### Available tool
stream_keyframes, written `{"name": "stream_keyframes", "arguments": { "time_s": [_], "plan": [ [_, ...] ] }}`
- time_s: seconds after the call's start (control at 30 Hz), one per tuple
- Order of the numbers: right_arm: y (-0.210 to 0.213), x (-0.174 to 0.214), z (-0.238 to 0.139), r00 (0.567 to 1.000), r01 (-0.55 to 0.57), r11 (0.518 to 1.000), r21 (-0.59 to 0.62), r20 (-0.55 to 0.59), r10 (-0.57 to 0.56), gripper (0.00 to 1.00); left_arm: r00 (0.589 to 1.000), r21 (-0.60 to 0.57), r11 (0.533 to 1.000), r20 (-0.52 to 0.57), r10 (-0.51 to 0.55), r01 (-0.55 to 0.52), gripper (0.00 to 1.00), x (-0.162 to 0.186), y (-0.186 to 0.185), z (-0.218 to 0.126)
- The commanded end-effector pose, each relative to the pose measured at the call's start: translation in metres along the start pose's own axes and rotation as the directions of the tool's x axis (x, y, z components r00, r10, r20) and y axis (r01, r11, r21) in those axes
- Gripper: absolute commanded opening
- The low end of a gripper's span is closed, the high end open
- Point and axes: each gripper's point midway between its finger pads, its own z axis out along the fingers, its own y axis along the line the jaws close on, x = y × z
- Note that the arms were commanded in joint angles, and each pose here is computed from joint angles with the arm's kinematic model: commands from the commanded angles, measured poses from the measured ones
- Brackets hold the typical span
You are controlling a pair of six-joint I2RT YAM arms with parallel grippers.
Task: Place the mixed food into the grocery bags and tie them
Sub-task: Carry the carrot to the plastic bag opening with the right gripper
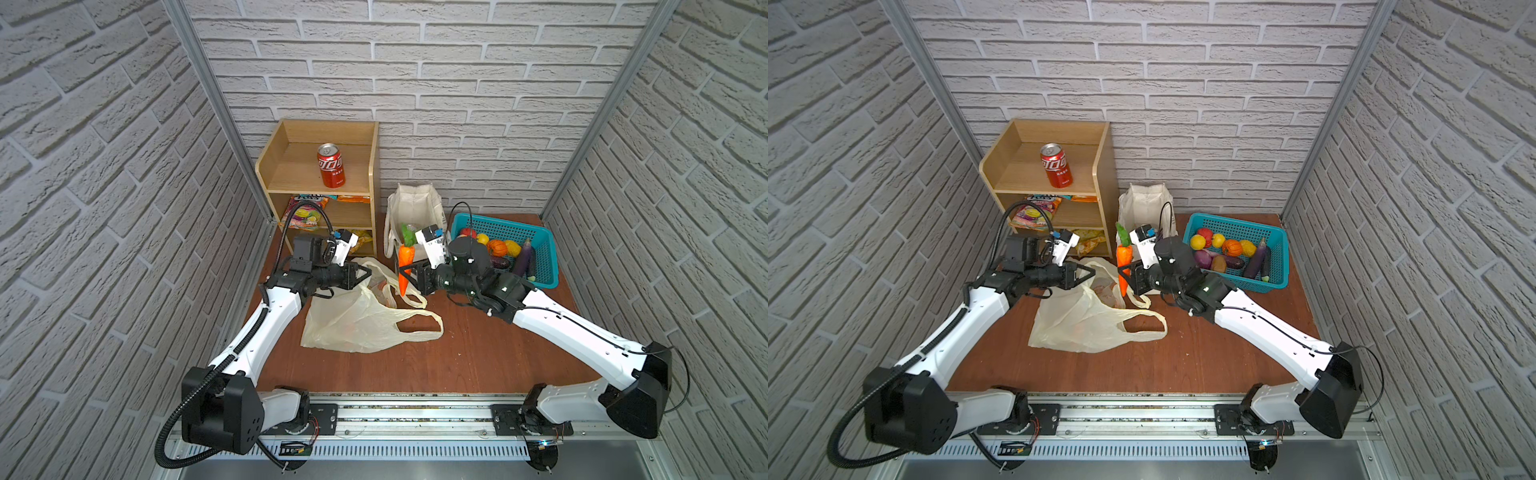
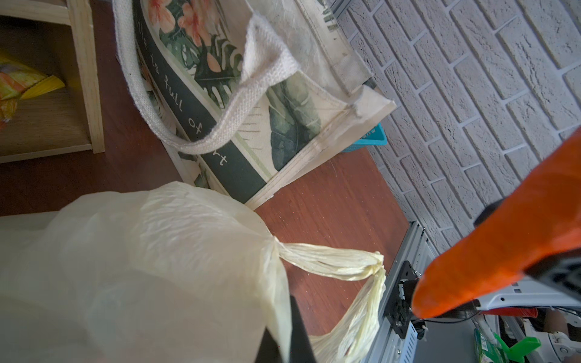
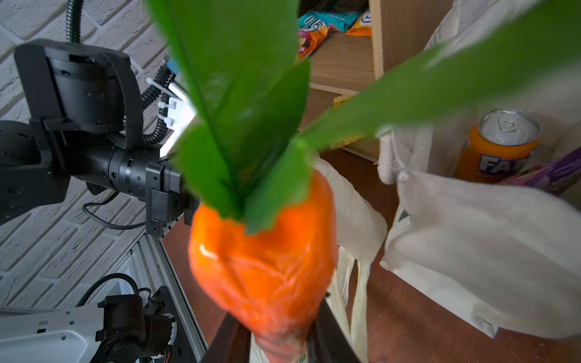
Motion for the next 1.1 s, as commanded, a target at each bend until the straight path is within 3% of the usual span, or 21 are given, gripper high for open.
{"name": "stream_keyframes", "arguments": {
  "time_s": [0.0, 0.3, 0.47, 0.77, 1.07],
  "plan": [
    [0.011, -0.012, 0.014, 0.994, 0.015, 1.000, -0.015, 0.109, -0.014, 0.20, 1.000, 0.022, 1.000, -0.009, 0.017, -0.017, 0.00, 0.004, 0.001, 0.003],
    [0.001, 0.023, 0.052, 0.994, 0.085, 0.996, 0.030, 0.068, -0.087, 0.19, 1.000, 0.052, 0.998, -0.008, 0.022, -0.021, 0.00, 0.002, -0.002, 0.006],
    [-0.012, 0.050, 0.064, 0.995, 0.100, 0.993, 0.056, -0.011, -0.100, 0.18, 1.000, 0.043, 0.999, 0.000, 0.015, -0.015, 0.00, 0.001, 0.000, 0.006],
    [-0.011, 0.103, 0.058, 0.986, 0.079, 0.997, 0.007, -0.150, -0.077, 0.17, 0.998, 0.023, 1.000, 0.062, -0.003, 0.002, 0.00, -0.017, 0.004, 0.007],
    [-0.011, 0.153, 0.056, 0.950, 0.062, 0.998, -0.034, -0.305, -0.069, 0.17, 0.996, 0.007, 1.000, 0.092, -0.007, 0.007, 0.00, -0.025, 0.003, 0.004]
  ]
}}
